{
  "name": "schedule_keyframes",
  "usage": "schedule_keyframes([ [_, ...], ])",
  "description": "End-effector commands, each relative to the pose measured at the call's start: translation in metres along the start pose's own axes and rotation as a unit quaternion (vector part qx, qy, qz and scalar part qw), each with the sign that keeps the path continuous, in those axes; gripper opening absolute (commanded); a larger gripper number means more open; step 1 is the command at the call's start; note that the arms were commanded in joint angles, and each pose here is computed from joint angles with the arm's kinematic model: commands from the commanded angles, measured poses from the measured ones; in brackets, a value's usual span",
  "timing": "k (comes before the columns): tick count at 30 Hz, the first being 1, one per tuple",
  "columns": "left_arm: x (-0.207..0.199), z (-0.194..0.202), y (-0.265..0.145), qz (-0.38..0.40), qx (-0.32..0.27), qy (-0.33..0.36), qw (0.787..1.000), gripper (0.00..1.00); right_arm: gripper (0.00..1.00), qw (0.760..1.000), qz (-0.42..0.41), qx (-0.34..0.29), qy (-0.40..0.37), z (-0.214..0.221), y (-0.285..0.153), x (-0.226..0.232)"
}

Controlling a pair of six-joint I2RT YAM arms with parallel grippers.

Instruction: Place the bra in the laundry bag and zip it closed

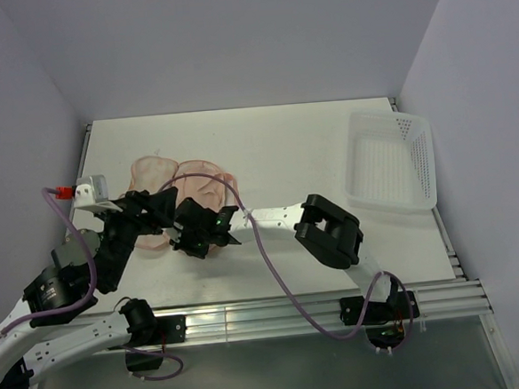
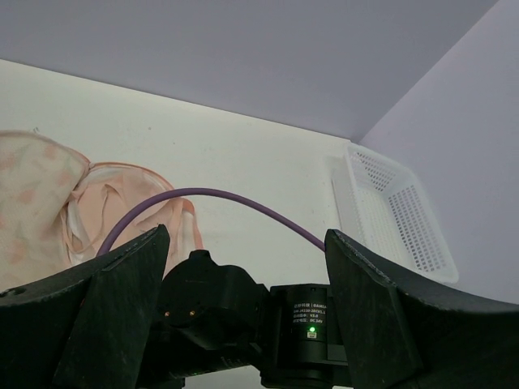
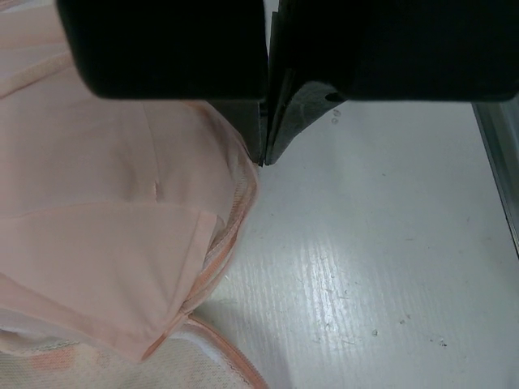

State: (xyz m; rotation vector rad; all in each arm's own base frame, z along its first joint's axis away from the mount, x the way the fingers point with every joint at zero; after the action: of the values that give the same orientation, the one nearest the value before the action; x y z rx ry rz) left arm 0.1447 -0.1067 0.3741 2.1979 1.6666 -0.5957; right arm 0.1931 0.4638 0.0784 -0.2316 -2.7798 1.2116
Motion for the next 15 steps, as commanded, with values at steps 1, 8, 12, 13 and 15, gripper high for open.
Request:
schedule_keyframes([
  [1,-0.0056,-0.0001,0.0033,0.011,-0.003,0.002,1.000,0.84,0.00,0.996,0.028,-0.081,-0.003,-0.0398,-0.0283,-0.0058],
  [8,-0.0054,-0.0008,0.0024,0.014,-0.004,0.002,1.000,0.84,0.05,0.997,0.023,-0.073,-0.008,-0.0356,-0.0291,-0.0052],
  [12,-0.0058,-0.0010,0.0022,0.017,-0.005,0.002,1.000,0.84,0.10,0.996,0.019,-0.092,-0.008,-0.0385,-0.0346,-0.0033],
  [13,-0.0060,-0.0007,0.0024,0.018,-0.005,0.003,1.000,0.84,0.14,0.996,0.020,-0.091,-0.007,-0.0369,-0.0317,-0.0052],
  [15,-0.0063,-0.0016,0.0020,0.019,-0.005,0.002,1.000,0.84,0.20,0.996,0.029,-0.085,-0.009,-0.0392,-0.0294,-0.0109],
])
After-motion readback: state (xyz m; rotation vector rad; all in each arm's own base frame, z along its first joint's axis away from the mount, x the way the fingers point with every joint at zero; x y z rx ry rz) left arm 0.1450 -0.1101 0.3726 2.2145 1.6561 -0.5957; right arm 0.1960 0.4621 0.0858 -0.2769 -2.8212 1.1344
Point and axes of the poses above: each gripper's point midway between its finger pads, its own y axis out along the fingers, its own x axis along the line the jaws close on, z = x × y, the point moved 5 cm from there along -y, back along the fingers, and after that the axes turned 1 degree about -y, right-handed, at the moved point
